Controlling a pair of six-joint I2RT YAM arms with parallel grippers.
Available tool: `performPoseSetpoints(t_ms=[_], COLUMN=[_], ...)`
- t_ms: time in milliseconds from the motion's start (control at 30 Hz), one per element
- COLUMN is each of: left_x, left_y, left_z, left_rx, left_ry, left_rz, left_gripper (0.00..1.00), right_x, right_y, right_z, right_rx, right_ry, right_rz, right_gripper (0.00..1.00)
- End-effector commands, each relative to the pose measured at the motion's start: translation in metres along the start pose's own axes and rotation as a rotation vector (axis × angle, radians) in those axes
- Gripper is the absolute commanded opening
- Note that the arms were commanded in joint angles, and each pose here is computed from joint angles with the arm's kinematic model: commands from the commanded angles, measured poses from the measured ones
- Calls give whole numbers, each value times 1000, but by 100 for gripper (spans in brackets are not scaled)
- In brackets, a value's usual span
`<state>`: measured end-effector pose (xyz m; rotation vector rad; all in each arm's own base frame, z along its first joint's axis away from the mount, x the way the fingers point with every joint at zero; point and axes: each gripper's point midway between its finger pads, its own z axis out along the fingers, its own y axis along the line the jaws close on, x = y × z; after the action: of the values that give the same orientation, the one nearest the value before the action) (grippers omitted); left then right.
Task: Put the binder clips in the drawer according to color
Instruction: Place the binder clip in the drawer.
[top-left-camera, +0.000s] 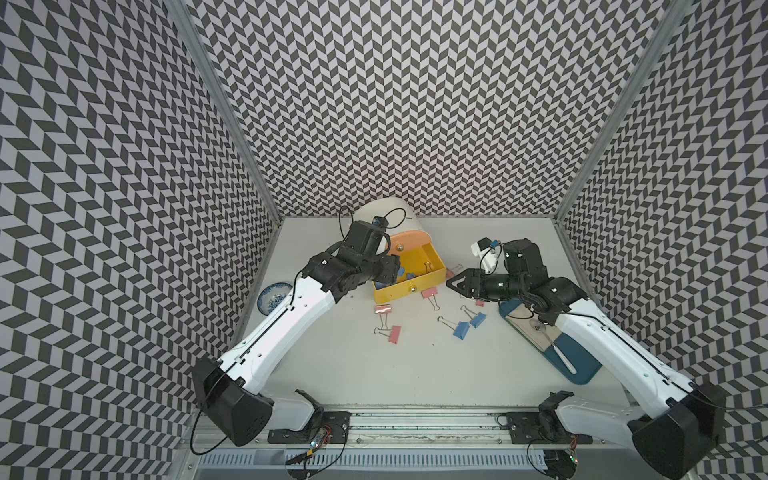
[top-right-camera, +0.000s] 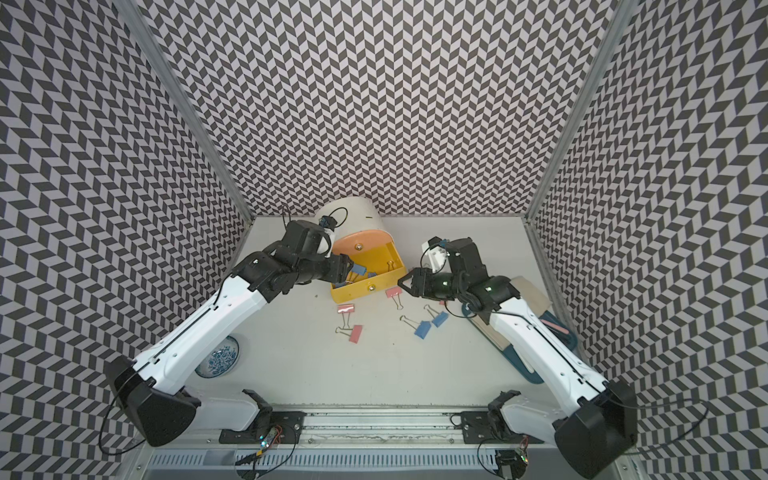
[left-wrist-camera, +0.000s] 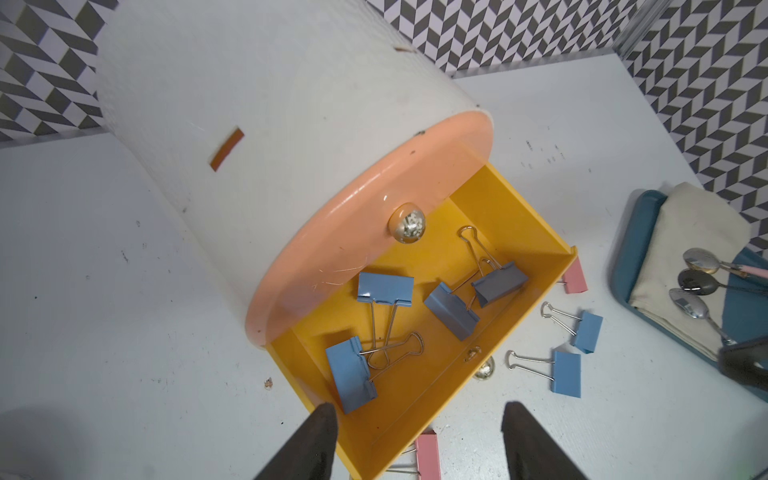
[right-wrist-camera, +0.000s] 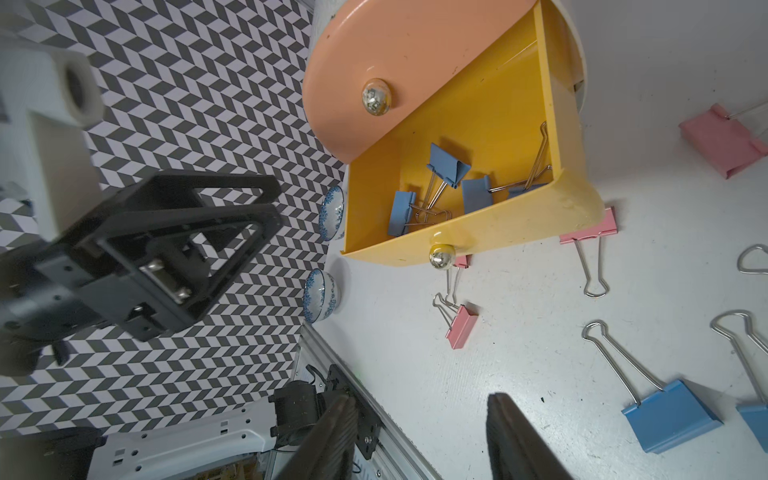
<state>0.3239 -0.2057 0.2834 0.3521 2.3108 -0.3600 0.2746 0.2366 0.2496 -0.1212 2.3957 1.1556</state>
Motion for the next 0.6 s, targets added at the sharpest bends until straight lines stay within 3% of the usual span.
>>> performPoseSetpoints(t_ms=[0, 567], left_x=[-6, 28], left_y=[-12, -71], left_z=[-24, -49], left_rx=[38, 178], left_ry=[-19, 24], left_rz=[-20, -97], left_gripper=[67, 66], right_x=[-1, 8], right_y=[-11, -70], right_z=[5, 27], right_rx=[45, 274], right_ry=[-14, 49], right_rz=[-21, -26], right_gripper=[54, 54])
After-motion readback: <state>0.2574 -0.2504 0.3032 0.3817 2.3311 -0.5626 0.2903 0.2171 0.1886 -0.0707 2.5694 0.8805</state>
